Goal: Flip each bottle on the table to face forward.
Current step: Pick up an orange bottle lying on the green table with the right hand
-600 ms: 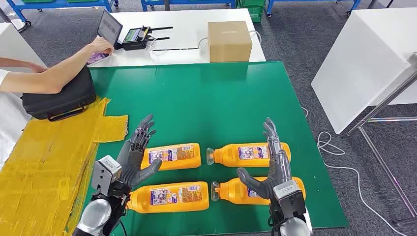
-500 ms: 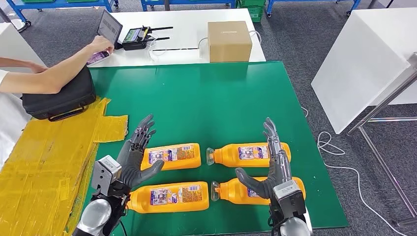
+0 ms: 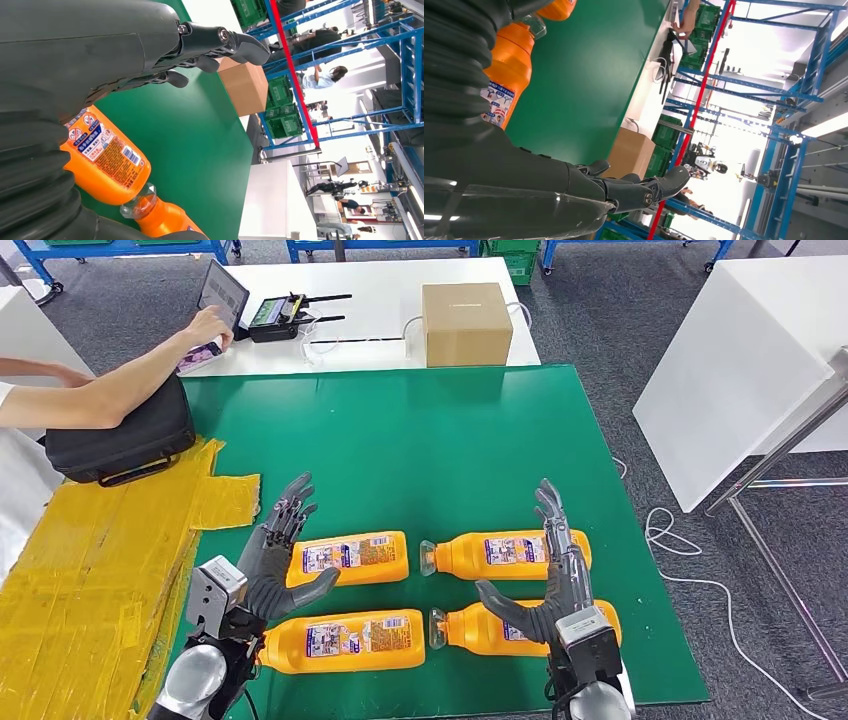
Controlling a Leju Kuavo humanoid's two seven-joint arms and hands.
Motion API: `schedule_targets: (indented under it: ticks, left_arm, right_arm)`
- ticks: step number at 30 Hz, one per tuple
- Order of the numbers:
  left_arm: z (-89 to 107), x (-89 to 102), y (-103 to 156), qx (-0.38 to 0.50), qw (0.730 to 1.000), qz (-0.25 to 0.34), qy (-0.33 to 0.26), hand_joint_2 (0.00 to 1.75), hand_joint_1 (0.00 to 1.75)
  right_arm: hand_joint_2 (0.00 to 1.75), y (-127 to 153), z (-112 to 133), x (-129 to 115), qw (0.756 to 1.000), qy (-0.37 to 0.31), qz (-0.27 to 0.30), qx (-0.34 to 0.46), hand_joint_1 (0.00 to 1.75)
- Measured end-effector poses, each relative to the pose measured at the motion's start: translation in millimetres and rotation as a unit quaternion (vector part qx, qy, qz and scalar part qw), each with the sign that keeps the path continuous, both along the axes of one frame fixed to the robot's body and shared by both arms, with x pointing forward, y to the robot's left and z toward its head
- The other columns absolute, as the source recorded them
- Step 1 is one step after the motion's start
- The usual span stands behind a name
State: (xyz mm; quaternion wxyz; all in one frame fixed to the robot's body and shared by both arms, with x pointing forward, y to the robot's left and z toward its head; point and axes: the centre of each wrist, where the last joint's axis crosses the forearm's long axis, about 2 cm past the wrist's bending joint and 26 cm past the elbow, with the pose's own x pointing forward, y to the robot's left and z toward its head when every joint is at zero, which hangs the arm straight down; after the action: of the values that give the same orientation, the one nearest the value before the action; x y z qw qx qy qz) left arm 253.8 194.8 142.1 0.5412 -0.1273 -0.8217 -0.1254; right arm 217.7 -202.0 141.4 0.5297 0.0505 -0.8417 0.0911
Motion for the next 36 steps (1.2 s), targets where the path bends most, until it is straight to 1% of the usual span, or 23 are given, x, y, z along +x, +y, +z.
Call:
schedule_targets:
  ticks: [12,15,16,19,30,31,34,35,36]
  left_arm:
    - [0.0,0.0,0.0,0.000,1.000,0.000,0.000,1.75,0.00]
    - [0.0,0.0,0.0,0.000,1.000,0.000,0.000,1.75,0.00]
    - [0.0,0.0,0.0,0.000,1.000,0.000,0.000,1.75,0.00]
    - [0.0,0.0,0.0,0.000,1.000,0.000,0.000,1.75,0.00]
    - [0.0,0.0,0.0,0.000,1.000,0.000,0.000,1.75,0.00]
    - [0.0,0.0,0.0,0.000,1.000,0.000,0.000,1.75,0.29]
    - [0.0,0.0,0.0,0.000,1.000,0.000,0.000,1.75,1.60]
    - [0.0,0.0,0.0,0.000,1.000,0.000,0.000,1.75,1.75]
    - [0.0,0.0,0.0,0.000,1.000,0.000,0.000,1.75,1.75]
  right_arm:
    - [1.75,0.0,0.0,0.0,1.000,0.000,0.000,0.000,0.00]
    - [0.44,0.0,0.0,0.0,1.000,0.000,0.000,0.000,0.00]
    - [0.44,0.0,0.0,0.0,1.000,0.000,0.000,0.000,0.00]
    - [1.75,0.0,0.0,0.0,1.000,0.000,0.000,0.000,0.00]
    - [1.75,0.0,0.0,0.0,1.000,0.000,0.000,0.000,0.00]
    - [1.75,0.0,0.0,0.0,1.000,0.000,0.000,0.000,0.40]
    - [1.75,-0.1,0.0,0.0,1.000,0.000,0.000,0.000,1.71]
    - [1.75,0.0,0.0,0.0,1.000,0.000,0.000,0.000,1.75]
    - [1.75,0.0,0.0,0.0,1.000,0.000,0.000,0.000,1.75]
